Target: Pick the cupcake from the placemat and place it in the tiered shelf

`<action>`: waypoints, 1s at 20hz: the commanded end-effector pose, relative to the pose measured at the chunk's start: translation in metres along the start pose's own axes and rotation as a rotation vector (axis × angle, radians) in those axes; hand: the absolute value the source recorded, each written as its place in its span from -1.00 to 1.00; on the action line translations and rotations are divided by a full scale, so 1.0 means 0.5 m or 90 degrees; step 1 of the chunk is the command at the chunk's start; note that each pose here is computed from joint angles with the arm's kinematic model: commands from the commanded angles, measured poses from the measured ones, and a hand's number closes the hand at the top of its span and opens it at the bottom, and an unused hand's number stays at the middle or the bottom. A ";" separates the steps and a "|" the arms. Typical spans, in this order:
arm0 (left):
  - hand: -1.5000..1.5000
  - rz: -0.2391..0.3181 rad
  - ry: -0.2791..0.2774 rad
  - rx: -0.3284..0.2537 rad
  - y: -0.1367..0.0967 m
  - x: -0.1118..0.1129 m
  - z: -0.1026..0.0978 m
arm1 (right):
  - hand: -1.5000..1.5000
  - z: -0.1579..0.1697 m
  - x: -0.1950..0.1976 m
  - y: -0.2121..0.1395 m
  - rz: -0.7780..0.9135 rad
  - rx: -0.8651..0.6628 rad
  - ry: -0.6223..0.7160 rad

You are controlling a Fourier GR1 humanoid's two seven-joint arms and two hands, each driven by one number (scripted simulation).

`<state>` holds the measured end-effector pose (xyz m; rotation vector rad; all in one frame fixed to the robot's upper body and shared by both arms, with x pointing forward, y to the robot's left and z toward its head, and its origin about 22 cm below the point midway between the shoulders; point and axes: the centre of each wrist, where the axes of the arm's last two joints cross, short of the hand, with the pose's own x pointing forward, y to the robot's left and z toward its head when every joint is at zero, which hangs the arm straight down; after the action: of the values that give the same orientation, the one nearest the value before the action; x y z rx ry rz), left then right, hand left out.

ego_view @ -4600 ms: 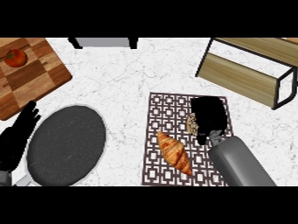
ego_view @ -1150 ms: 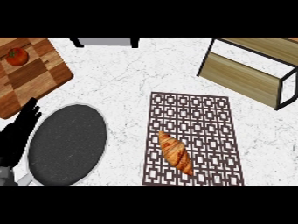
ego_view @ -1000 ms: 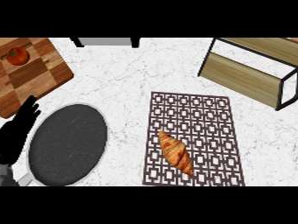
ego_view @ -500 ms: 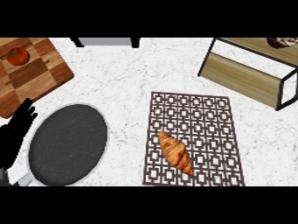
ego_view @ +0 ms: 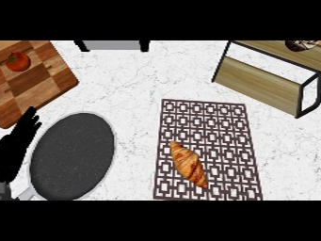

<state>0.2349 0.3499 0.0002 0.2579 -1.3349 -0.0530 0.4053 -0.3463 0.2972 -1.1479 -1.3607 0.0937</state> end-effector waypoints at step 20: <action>0.00 0.000 0.025 0.028 0.004 -0.032 0.039 | -1.00 0.170 -0.150 -0.539 -0.181 -0.107 0.055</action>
<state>0.2194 0.3574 -0.0066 0.2839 -1.3142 -0.0122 0.2252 -0.4572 0.3939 -1.0222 -1.5080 -0.2752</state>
